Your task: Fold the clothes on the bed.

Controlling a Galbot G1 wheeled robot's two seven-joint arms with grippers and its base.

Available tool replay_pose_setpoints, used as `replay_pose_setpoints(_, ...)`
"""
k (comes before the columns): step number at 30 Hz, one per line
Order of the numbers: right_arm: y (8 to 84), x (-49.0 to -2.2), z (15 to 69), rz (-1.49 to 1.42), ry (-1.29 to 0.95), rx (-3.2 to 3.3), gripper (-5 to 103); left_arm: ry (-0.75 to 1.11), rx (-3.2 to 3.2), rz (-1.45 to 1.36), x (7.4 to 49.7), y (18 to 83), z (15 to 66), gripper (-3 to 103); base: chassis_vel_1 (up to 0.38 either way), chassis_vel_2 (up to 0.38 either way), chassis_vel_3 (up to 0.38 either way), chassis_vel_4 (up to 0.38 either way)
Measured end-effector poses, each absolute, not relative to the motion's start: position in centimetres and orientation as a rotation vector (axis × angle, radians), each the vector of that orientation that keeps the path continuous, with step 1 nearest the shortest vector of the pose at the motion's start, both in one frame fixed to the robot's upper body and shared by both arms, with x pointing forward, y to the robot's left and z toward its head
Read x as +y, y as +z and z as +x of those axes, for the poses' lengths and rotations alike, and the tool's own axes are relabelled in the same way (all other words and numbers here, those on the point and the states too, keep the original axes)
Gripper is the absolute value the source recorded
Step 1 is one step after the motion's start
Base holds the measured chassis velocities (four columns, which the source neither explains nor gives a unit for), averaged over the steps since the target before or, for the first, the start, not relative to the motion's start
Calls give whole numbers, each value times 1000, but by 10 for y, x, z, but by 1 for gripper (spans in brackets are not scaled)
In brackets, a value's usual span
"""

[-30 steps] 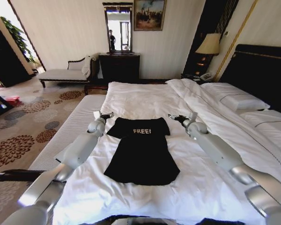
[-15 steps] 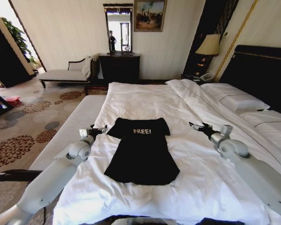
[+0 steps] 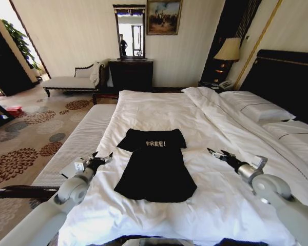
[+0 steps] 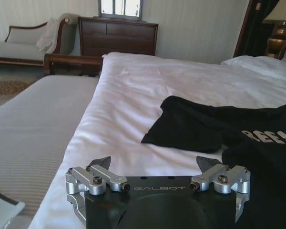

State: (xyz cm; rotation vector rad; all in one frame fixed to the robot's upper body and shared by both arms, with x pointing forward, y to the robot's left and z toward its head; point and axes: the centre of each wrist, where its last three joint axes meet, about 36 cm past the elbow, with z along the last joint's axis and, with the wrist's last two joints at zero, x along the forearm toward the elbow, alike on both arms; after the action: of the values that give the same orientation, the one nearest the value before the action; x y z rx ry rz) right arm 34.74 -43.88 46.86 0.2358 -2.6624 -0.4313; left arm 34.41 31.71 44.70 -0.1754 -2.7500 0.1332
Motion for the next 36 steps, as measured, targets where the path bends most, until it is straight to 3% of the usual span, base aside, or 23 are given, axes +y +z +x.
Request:
replay_pose_setpoints(18, 449, -427, 305, 248, -416, -2552, 100, 615, -2411, -244, 326, 450, 250, 100, 0, 0, 0, 0)
replay_pose_setpoints(36, 445, -426, 306, 186, -420, -2573, 100, 733, -2305, -320, 296, 413, 276, 93, 0, 0, 0, 0)
